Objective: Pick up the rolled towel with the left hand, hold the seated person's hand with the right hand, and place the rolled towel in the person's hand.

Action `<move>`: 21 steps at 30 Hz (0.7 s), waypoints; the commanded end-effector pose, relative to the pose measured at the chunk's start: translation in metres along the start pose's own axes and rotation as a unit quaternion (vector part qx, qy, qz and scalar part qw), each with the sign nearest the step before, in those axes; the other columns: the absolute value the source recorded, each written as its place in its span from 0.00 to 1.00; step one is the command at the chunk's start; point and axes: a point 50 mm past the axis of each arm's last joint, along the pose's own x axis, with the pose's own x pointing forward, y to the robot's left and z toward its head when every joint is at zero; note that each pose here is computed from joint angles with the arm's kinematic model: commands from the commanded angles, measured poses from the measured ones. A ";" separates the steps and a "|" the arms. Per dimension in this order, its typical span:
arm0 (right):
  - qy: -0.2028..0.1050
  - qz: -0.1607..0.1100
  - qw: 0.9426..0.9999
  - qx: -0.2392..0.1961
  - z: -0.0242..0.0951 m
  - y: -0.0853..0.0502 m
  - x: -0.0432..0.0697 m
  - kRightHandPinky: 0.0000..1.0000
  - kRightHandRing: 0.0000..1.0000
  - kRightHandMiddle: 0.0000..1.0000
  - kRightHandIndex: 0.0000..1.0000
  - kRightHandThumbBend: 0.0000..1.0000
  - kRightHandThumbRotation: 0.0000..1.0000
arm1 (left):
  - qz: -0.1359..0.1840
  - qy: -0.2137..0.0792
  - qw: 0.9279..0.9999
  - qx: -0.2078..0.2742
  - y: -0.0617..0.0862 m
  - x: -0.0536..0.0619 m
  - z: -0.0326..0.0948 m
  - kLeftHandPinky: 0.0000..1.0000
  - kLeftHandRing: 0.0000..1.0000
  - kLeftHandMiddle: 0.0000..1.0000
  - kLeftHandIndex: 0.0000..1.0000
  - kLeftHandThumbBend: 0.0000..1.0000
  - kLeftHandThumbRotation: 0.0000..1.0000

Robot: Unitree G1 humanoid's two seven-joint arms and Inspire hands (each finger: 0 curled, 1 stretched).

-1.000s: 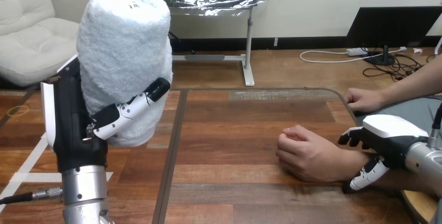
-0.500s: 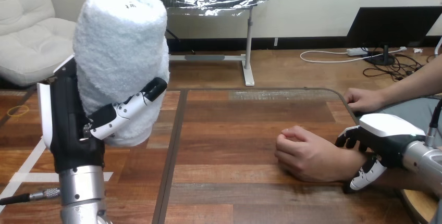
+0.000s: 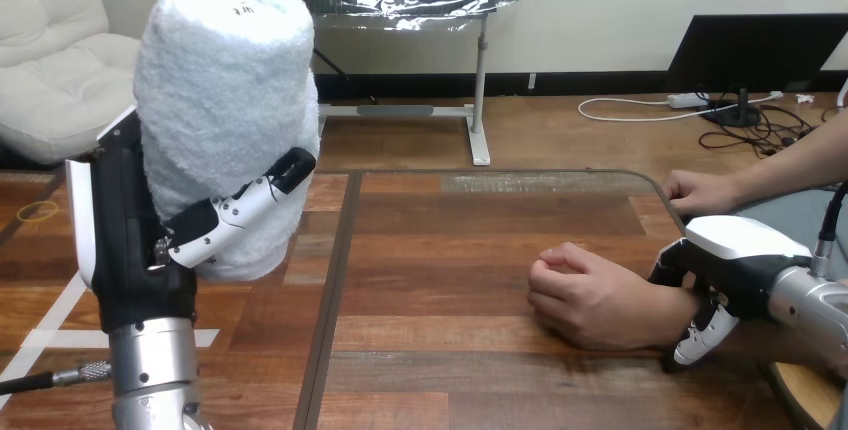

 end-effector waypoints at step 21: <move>0.002 0.050 0.998 0.026 0.003 0.021 0.004 0.27 0.36 0.44 0.43 0.84 0.00 | -0.007 -0.064 0.998 -0.027 -0.013 0.025 0.017 0.20 0.27 0.32 0.38 0.57 0.00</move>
